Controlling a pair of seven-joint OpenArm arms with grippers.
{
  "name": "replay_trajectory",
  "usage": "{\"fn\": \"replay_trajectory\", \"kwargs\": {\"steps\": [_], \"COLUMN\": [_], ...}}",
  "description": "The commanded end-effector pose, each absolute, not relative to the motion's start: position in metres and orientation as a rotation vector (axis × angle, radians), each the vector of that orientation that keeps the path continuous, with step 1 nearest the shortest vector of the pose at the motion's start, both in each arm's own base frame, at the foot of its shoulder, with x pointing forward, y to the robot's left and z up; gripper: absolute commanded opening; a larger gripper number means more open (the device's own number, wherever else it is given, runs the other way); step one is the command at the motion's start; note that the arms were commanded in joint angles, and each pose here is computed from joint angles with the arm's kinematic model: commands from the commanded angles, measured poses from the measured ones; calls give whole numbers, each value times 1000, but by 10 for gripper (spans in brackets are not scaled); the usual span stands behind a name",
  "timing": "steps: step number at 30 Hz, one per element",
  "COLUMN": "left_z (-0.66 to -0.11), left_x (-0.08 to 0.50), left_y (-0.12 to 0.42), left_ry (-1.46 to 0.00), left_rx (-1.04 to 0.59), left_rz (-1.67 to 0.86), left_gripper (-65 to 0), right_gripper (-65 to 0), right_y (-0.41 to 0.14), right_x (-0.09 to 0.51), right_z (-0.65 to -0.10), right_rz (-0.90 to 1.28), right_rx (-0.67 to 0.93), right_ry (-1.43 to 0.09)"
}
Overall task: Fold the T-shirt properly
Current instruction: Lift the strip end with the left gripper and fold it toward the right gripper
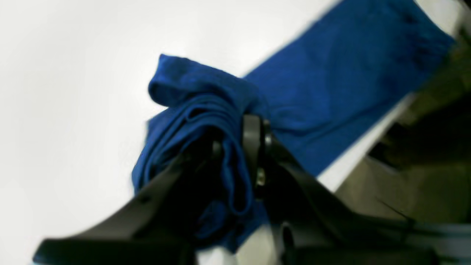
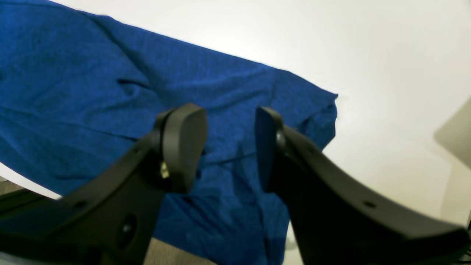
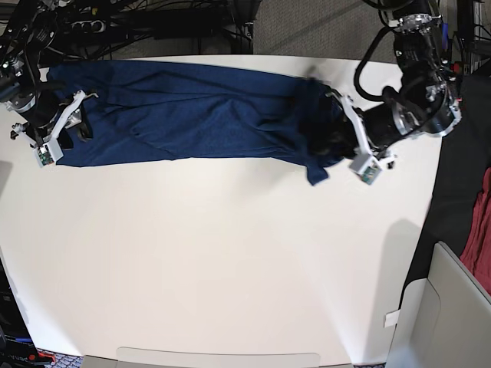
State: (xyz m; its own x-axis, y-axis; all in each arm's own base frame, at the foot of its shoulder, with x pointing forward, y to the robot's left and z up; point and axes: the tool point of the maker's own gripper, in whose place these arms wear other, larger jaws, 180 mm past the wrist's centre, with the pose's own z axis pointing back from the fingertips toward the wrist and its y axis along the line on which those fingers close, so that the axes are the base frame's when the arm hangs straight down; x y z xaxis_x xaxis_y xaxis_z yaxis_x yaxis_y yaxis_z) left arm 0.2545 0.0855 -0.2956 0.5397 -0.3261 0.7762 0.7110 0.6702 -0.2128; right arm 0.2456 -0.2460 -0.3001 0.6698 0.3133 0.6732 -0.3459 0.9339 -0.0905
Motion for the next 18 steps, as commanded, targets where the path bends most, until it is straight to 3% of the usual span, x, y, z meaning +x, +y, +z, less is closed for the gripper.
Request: {"fn": "replay_trajectory", "kwargs": {"steps": [1, 18], "left_z": [-286, -263], "left_x": [255, 231], "left_y": [78, -34], "left_ry": [-801, -794], "left_rx": [-564, -775], "left_rz": [-696, -1016], "left_gripper": [-613, -613], "right_gripper": [-389, -389], "right_y": [-247, -246], "right_x": [250, 251], "right_z": [-290, -291], "right_rz": [386, 381], "right_rx": [36, 42], "right_ry": [-786, -789]}}
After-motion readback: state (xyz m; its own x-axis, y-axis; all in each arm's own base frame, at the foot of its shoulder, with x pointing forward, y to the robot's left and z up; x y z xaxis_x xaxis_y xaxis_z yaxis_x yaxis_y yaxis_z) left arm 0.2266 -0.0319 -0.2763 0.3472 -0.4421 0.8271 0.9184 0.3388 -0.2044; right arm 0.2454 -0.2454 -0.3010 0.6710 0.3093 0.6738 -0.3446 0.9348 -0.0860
